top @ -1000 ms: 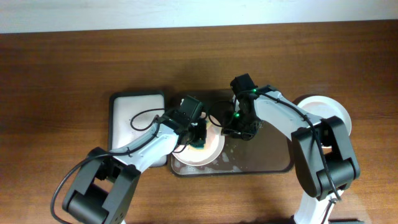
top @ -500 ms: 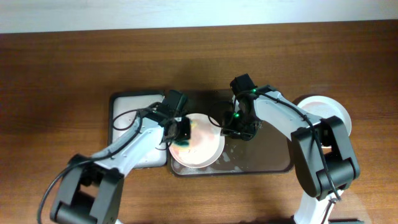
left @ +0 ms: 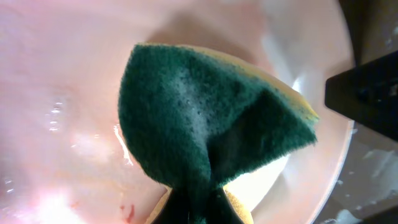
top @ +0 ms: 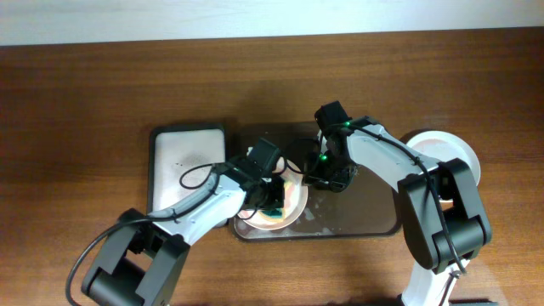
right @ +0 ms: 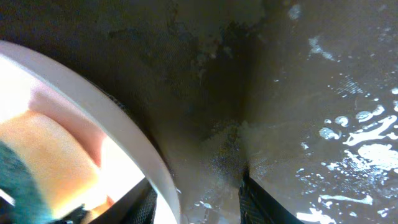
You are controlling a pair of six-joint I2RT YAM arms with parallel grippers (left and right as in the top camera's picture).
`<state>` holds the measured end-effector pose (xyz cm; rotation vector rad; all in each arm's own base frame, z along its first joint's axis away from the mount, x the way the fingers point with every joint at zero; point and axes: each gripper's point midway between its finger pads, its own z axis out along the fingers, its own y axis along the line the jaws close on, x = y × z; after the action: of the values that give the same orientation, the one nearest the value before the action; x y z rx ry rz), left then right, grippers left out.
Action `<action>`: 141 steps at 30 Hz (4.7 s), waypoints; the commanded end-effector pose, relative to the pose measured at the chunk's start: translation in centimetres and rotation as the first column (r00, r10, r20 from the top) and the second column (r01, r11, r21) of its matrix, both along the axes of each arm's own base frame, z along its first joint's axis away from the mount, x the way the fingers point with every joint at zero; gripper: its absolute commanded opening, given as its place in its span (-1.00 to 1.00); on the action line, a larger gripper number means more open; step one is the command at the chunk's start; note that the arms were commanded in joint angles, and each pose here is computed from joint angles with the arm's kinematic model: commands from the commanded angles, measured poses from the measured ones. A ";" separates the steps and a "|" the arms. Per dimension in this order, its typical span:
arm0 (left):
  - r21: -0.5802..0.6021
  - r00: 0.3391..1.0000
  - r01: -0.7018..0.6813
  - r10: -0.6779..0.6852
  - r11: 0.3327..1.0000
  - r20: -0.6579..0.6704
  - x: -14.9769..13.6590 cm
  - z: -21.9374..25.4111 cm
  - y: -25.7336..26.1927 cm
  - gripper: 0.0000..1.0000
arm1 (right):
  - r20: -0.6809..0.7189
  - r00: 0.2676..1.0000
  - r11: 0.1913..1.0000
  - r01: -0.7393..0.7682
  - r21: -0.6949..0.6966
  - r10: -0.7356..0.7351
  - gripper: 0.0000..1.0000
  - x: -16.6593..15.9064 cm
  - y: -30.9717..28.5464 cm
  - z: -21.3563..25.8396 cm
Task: Clean dirty plates on tray and stack at the side
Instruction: 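Scrub the pink plate with the sponge in the left gripper, then return the sponge to the white tray with the left gripper, then lift the pink plate with the right gripper and stack it on the right pile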
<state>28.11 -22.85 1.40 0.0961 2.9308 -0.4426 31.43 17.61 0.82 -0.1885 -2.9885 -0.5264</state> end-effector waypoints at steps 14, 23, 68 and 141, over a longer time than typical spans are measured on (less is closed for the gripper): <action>0.332 0.935 -0.216 0.096 0.918 0.342 7.0 3.3 6.9 -1.00 | -0.032 0.999 0.998 0.007 -0.063 -0.009 -0.13 -0.6 -0.9 -1.2; 0.265 0.894 -0.307 0.182 0.914 0.409 6.5 10.7 10.7 -1.00 | -0.027 1.000 0.997 0.008 -0.075 -0.011 -0.14 -0.5 -1.1 -1.3; 0.344 0.968 -0.246 0.245 0.906 0.047 4.3 -0.3 17.9 -1.00 | 0.556 0.567 0.485 0.289 -0.825 0.608 -0.92 2.0 -3.3 20.6; 0.425 0.989 -0.144 0.142 0.894 0.038 5.5 -1.0 11.4 -1.00 | 0.222 0.931 0.925 0.332 -0.184 -0.289 -0.03 0.8 -21.2 8.3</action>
<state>33.29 -13.18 0.52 -0.0101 2.9793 0.0990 32.52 -3.88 9.61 -0.7099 -3.2316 -0.2536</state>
